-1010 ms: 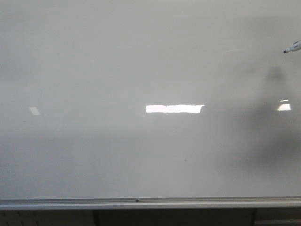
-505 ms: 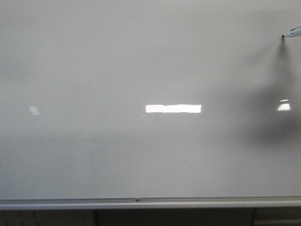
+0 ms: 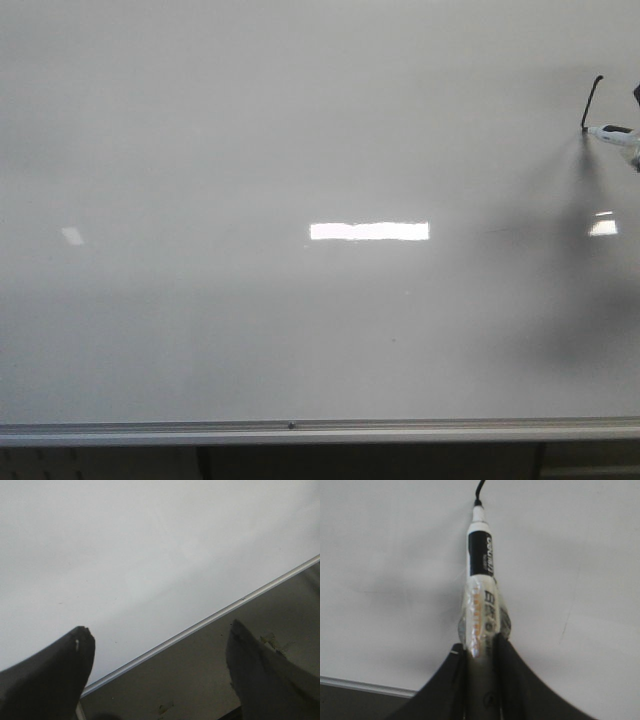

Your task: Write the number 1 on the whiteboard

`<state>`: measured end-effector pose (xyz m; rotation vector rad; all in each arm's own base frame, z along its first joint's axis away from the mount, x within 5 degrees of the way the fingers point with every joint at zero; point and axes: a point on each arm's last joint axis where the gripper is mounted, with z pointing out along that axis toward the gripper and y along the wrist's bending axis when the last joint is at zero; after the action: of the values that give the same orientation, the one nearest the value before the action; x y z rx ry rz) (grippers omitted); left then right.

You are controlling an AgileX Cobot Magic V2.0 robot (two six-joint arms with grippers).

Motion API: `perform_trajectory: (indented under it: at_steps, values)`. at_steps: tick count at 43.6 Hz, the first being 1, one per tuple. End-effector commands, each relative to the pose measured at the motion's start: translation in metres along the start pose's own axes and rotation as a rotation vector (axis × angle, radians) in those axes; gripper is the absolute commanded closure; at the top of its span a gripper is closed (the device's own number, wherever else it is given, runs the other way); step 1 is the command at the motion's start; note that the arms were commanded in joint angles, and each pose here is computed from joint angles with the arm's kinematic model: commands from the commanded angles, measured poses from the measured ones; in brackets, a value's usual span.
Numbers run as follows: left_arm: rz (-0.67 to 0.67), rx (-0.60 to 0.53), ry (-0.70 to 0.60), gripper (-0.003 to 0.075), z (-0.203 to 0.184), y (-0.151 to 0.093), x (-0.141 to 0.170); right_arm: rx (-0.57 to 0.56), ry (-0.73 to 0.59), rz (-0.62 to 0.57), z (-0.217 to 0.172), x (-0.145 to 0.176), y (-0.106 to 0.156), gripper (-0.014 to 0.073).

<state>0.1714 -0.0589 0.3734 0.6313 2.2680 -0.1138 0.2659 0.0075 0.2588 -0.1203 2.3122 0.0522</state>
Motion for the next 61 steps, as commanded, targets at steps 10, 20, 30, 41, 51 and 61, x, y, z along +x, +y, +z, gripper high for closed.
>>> perform_trajectory:
  at_steps: [10,20,30,41,51,61]
  values:
    - [0.117,0.095,-0.126,0.0189,-0.014,-0.014,-0.016,-0.066,-0.065,-0.082,-0.073,-0.024,0.014,0.0633]
    - [0.386,0.348,-0.169,0.0188,-0.024,-0.054,-0.031,-0.321,0.171,-0.433,-0.118,-0.019,0.057,0.0633]
    - [0.608,0.522,-0.146,0.0189,-0.012,-0.099,-0.04,-0.686,0.17,-0.707,-0.151,-0.015,0.105,0.0633]
    - [0.741,0.655,-0.102,0.0189,0.016,-0.152,-0.053,-0.871,0.103,-0.757,-0.164,-0.013,0.126,0.0633]
    - [0.782,0.695,-0.079,0.0189,0.034,-0.179,-0.065,-0.875,0.112,-0.76,-0.165,-0.012,0.126,0.0633]
    - [0.769,0.691,-0.108,0.0382,0.039,-0.182,-0.072,-0.875,0.111,-0.759,-0.164,-0.012,0.126,0.0633]
